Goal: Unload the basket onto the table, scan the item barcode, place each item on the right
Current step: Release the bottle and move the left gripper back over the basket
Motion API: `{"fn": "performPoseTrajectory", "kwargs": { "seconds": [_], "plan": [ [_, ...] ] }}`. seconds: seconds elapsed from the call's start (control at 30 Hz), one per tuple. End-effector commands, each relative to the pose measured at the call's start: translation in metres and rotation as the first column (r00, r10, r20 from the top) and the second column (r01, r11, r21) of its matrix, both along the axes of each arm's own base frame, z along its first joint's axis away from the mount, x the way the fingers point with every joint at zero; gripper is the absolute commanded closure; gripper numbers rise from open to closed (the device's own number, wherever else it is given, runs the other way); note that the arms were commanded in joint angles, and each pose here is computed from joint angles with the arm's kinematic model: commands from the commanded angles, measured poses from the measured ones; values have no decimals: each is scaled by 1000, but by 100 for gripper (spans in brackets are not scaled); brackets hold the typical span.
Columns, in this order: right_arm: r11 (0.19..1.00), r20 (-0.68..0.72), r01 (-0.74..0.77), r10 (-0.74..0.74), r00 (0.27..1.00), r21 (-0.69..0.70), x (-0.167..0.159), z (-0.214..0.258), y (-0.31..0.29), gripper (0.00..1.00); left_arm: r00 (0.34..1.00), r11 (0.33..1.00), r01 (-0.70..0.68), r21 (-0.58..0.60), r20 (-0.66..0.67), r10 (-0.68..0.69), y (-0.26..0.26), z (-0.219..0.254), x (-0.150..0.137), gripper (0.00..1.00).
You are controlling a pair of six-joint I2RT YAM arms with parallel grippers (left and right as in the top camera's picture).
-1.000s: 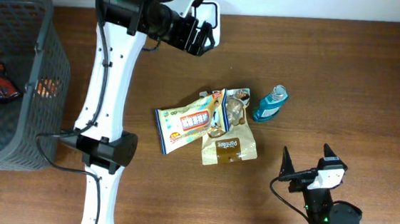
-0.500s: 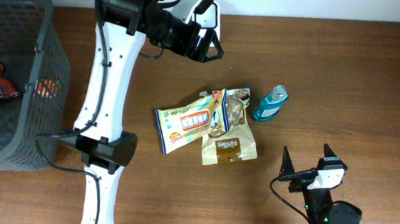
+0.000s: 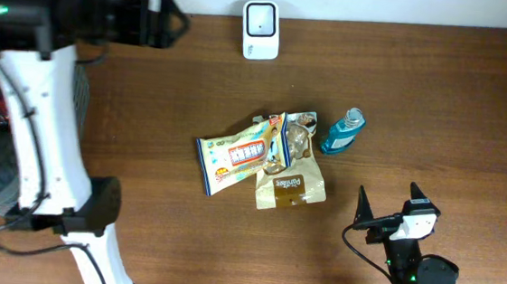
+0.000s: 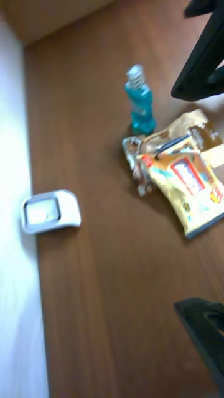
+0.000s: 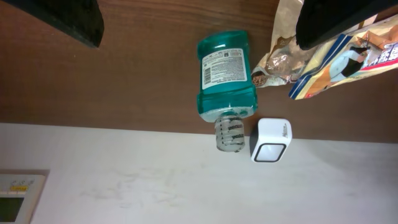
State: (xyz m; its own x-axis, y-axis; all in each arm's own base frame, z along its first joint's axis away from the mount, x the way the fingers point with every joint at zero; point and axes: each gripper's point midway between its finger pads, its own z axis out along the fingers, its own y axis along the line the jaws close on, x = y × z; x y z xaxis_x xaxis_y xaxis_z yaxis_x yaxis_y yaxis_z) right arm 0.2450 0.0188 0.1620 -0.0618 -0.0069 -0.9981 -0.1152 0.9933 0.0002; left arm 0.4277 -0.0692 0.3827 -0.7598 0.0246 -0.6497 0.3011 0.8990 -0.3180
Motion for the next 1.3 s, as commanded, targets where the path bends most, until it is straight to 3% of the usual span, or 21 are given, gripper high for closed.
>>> {"fn": "performPoseTrajectory", "kwargs": {
  "seconds": [0.0,0.27,0.33,0.57,0.77,1.03,1.27],
  "plan": [
    [1000,-5,5,-5,1000,0,0,-3,-1,2,991,992,-125,-7,48,125,41,23,-10,1],
    [1000,-5,5,-5,1000,0,0,-3,-1,2,960,960,-276,34,54,274,96,28,-22,1],
    [1000,-5,5,-5,1000,0,0,-3,-1,2,928,922,-373,102,44,370,127,20,-24,1],
    [1000,-5,5,-5,1000,0,0,-3,-1,2,825,826,-557,89,-61,562,196,-4,-37,1],
    [1000,-5,5,-5,1000,0,0,-3,-1,2,685,695,-715,72,-127,718,264,-18,-65,1],
    [1000,-5,5,-5,1000,0,0,-3,-1,2,610,621,-783,22,-167,775,305,-24,-88,1],
    [1000,-5,5,-5,1000,0,0,-3,-1,2,618,627,-779,3,-163,769,310,-28,-80,1]
  ]
}}
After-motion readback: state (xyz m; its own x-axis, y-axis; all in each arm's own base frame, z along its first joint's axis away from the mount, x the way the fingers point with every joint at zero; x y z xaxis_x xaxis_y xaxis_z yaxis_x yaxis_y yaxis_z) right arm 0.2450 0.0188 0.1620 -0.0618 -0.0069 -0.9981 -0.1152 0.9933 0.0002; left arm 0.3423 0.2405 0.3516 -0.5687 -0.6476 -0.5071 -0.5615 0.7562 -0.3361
